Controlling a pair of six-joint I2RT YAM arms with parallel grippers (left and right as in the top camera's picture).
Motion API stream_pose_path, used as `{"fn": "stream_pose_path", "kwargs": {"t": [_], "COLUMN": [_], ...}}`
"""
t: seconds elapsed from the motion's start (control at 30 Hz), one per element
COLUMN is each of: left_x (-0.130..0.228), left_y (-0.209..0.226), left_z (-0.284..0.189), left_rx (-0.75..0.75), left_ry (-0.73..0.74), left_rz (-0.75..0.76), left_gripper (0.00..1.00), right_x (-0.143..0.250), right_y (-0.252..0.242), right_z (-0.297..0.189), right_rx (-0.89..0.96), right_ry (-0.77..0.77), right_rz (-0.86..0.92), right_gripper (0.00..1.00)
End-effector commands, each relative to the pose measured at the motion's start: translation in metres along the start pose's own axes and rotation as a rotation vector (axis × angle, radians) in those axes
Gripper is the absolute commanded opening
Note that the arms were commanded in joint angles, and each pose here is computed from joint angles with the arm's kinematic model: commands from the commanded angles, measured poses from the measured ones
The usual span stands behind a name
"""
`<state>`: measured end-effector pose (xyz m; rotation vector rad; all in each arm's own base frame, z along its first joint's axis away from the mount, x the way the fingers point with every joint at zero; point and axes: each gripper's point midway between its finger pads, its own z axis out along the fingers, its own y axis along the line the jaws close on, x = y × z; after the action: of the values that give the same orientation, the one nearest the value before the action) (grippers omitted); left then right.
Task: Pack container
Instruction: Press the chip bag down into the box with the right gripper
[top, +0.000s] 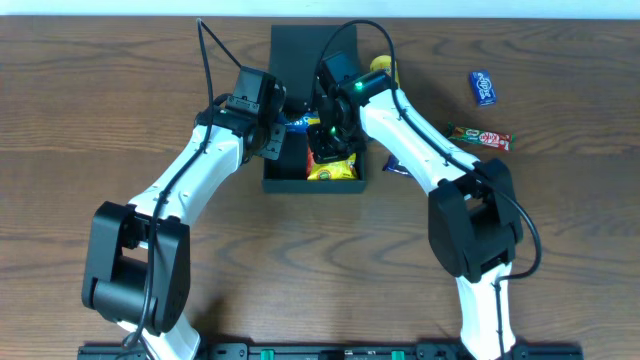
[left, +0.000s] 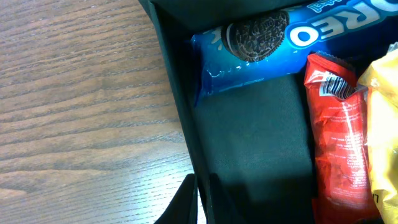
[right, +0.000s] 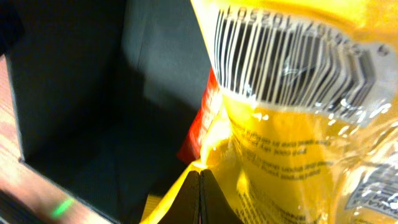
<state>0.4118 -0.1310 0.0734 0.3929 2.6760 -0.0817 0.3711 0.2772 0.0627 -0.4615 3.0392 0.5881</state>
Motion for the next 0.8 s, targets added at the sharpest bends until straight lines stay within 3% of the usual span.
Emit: {"fn": "stream_pose_path", "kwargs": {"t": [0.0,0.37,0.6,0.77], "left_x": [0.003,0.003,0.004,0.003], "left_y": [0.005,0.005,0.005,0.005], "left_z": [0.006,0.006,0.006,0.006], "left_rx": [-0.018,-0.018,-0.018,-0.018], "left_ry": [0.022,0.023,0.023,0.023], "left_rz": [-0.009,-0.008,-0.009,-0.009], "left_gripper": [0.06,0.06,0.06,0.06], "right_x": [0.005,0.006,-0.011,-0.034], "right_y": [0.005,-0.020,0.011,0.009], "right_z": [-0.003,-0.005,-0.020,-0.082], "right_rx": [-0.006,0.137,-0.029,-0.095], "right_ry": [0.010,0.005,-0.067,-0.222], "right_rz": [-0.046,-0.038,-0.089,-0.078], "right_gripper": [0.01,0.01,0.01,0.01]}}
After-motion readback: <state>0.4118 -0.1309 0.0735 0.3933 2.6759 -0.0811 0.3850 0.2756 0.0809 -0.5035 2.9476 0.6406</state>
